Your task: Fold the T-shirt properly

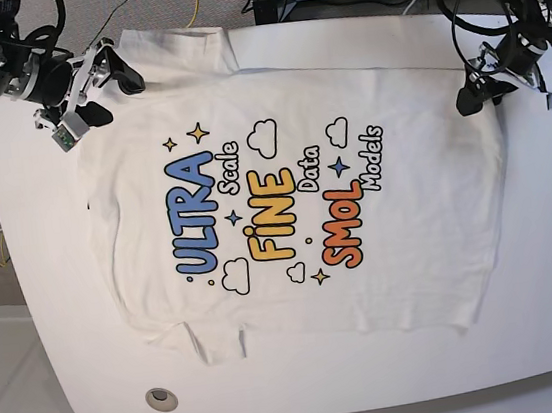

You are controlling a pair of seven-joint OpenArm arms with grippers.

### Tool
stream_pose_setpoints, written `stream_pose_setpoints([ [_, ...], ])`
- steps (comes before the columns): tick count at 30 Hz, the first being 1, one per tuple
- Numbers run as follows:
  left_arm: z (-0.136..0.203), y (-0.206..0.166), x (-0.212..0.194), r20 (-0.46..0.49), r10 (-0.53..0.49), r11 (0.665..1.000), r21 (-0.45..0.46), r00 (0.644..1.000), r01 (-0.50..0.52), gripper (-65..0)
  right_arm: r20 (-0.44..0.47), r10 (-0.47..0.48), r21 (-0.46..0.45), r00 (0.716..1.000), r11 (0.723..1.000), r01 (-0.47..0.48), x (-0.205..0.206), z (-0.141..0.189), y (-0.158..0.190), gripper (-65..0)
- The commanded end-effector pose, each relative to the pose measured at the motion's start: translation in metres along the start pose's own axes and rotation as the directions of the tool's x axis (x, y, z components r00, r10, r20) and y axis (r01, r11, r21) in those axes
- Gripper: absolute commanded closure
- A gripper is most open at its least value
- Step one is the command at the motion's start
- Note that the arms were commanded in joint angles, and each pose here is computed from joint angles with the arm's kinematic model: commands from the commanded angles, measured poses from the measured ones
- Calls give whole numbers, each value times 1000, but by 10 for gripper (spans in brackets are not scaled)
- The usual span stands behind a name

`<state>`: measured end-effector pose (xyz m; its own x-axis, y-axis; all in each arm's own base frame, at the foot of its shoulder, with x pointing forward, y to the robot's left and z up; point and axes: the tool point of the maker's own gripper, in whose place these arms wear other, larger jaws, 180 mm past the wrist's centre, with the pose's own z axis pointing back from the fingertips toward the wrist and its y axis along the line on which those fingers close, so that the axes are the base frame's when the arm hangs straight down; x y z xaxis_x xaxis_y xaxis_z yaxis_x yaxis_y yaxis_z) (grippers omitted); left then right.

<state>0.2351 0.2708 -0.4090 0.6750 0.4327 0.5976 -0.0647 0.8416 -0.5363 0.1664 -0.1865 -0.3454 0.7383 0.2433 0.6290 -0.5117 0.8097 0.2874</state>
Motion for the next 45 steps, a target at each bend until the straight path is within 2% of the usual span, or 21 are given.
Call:
stream_pose_setpoints([
  [1,0,5,1,-25,-8,1000,19,1000,9,-355,32,20,8,999,1000,-20,10,4,1,-452],
  [4,0,5,2,-24,-12,1000,20,1000,12,-313,32,20,8,999,1000,-20,10,4,1,-451],
  [6,1,6,2,-23,-11,1000,21,1000,12,-236,30,19,9,999,1000,-20,9,4,1,-451],
  [10,2,7,3,-22,-13,1000,23,1000,13,-10,30,19,9,999,1000,-20,9,4,1,-451],
  [11,3,8,5,-21,-19,999,27,1000,20,0,30,19,9,999,1000,-20,9,4,1,-451],
  [14,5,10,8,-22,-26,999,33,999,27,-30,30,19,9,999,1000,-20,9,4,1,-451],
  [22,5,11,8,-21,-26,999,34,999,26,-30,41,21,5,999,1000,-21,12,4,0,-450],
  [27,5,11,8,-21,-26,999,34,999,26,-30,76,-4,7,997,1000,3,18,2,2,-450],
  [30,5,11,8,-21,-26,999,34,999,26,-30,127,-35,-31,991,999,39,24,6,-6,-452],
  [34,5,10,7,-22,-25,999,32,999,26,-30,203,-98,-85,974,990,117,27,14,-17,-452],
  [38,4,10,7,-23,-26,999,31,999,26,-30,220,-128,-126,967,979,158,27,19,-27,-452],
  [45,5,10,7,-23,-27,999,32,999,28,-31,270,-212,-215,939,938,274,23,33,-49,-452],
])
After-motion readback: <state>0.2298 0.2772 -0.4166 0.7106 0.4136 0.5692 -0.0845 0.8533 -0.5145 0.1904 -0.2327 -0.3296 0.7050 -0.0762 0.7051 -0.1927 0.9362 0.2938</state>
